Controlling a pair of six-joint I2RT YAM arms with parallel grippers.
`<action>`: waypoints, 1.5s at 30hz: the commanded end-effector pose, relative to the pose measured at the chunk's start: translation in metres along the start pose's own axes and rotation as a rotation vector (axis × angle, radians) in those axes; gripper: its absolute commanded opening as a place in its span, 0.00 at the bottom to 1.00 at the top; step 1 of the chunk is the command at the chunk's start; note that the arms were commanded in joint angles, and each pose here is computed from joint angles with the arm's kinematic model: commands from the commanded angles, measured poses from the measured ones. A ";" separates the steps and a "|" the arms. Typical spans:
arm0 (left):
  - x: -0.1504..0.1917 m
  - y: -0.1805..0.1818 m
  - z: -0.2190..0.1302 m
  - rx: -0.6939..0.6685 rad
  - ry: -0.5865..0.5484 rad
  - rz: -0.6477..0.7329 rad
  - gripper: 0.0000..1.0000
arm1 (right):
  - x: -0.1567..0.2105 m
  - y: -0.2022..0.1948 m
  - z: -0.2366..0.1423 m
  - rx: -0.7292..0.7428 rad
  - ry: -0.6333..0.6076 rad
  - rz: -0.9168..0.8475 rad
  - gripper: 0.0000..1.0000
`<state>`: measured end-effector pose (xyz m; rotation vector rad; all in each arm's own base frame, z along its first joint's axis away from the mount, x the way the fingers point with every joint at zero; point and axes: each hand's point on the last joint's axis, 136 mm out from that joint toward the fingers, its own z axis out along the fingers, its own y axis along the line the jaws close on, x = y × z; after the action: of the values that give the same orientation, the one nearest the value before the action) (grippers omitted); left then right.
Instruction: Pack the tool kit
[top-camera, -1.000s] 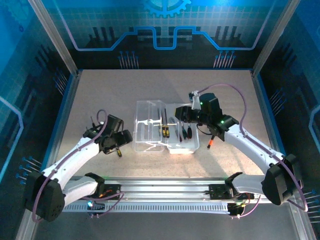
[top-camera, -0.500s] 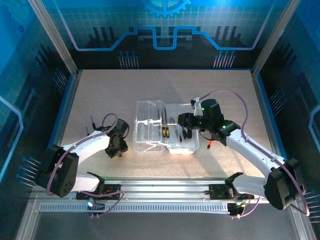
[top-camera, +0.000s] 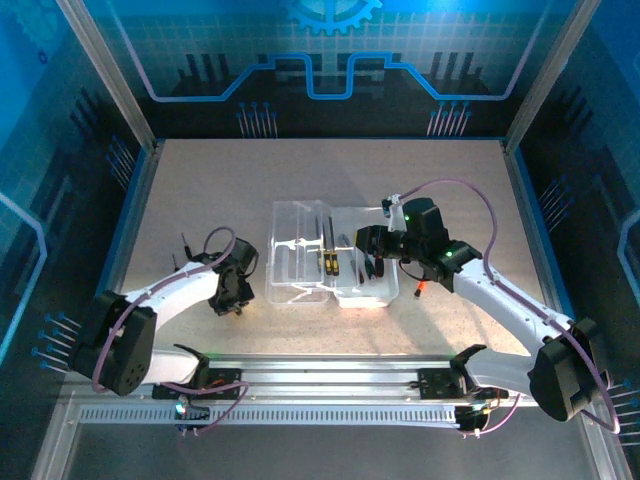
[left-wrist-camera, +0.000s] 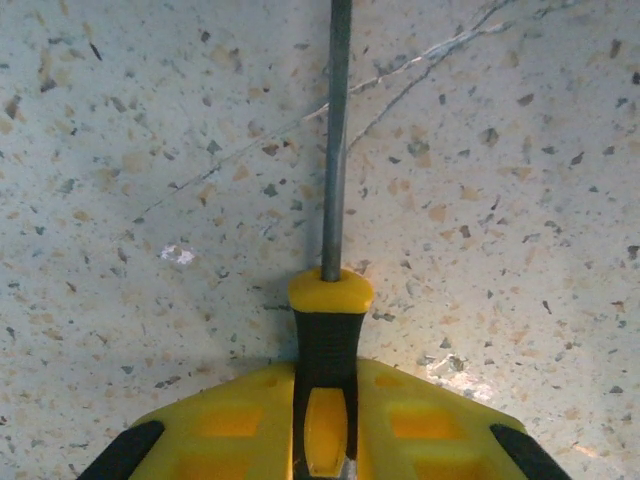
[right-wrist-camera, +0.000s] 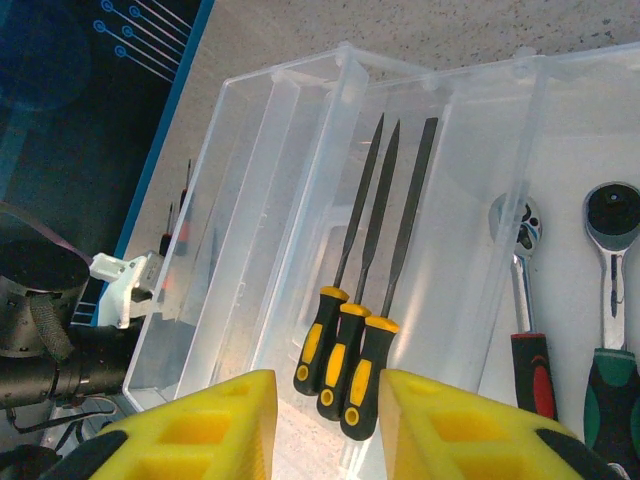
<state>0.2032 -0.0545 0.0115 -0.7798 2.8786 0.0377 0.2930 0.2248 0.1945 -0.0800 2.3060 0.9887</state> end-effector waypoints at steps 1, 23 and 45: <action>-0.006 -0.006 -0.004 0.054 -0.037 0.010 0.17 | -0.003 0.004 -0.007 -0.023 -0.014 0.005 0.33; -0.062 -0.050 -0.143 0.345 -0.365 0.112 0.11 | -0.006 0.014 -0.003 -0.060 -0.013 0.023 0.33; 0.035 -0.216 -0.189 0.669 -0.265 0.551 0.11 | -0.032 0.061 0.018 -0.242 -0.070 0.097 0.47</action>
<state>0.2521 -0.2536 0.1816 0.0973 2.5318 -0.5908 0.3063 0.2609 0.2253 -0.0171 2.1942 1.2060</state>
